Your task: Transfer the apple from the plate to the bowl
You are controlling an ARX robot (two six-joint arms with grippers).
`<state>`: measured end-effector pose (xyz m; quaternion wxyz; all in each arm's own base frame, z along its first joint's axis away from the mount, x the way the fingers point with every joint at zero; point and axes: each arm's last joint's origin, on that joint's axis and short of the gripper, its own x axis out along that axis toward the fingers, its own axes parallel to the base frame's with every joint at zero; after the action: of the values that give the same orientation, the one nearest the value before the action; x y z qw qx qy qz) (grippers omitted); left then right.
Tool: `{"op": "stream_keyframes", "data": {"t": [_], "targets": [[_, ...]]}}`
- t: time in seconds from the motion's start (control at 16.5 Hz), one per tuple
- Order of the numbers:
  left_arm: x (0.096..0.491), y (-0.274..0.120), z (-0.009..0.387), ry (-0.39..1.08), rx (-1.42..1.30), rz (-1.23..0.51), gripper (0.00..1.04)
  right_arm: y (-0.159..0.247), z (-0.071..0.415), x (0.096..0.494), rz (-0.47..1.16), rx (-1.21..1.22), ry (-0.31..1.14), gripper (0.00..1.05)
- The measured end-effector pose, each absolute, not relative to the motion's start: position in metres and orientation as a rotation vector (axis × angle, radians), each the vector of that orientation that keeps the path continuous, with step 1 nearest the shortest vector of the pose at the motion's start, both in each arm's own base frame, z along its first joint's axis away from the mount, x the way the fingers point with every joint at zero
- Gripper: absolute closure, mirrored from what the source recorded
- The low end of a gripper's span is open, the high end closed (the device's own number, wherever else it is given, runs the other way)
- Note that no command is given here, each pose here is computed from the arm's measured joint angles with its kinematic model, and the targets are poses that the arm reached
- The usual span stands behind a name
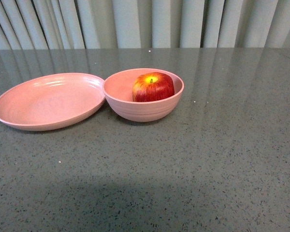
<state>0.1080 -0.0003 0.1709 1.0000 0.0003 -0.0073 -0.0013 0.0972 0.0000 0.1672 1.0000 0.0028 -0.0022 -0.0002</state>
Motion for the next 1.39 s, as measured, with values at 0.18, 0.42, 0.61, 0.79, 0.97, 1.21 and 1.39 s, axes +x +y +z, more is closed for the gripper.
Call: {"op": "stream_keyframes", "data": {"t": [0.18, 0.42, 0.61, 0.79, 0.97, 1.21, 1.39], "targets": [[0.0973, -0.0003, 0.1702, -0.023, 0.001, -0.004, 1.04, 0.0, 0.1672, 0.0972, -0.001, 0.006, -0.004, 0.07], [0.0974, 0.0, 0.1674, -0.001, 0.001, 0.0, 1.04, 0.0, 0.1673, 0.0972, 0.0, 0.006, -0.006, 0.07], [0.0974, 0.0, 0.1675, -0.002, 0.001, 0.0, 1.04, 0.0, 0.1673, 0.0972, 0.0, 0.006, -0.005, 0.07], [0.0974, 0.0, 0.1675, -0.001, 0.0, 0.0, 0.83, 0.0, 0.1673, 0.0972, 0.0, 0.006, -0.005, 0.07], [0.0974, 0.0, 0.1675, -0.001, 0.0, 0.0, 0.49, 0.0, 0.1673, 0.0972, 0.0, 0.006, -0.005, 0.07], [0.0974, 0.0, 0.1675, -0.001, 0.0, 0.0, 0.07, 0.0, 0.1673, 0.0972, 0.0, 0.006, -0.005, 0.07], [0.0974, 0.0, 0.1675, -0.001, 0.0, 0.0, 0.07, 0.0, 0.1673, 0.0972, 0.0, 0.006, -0.005, 0.07]]}}
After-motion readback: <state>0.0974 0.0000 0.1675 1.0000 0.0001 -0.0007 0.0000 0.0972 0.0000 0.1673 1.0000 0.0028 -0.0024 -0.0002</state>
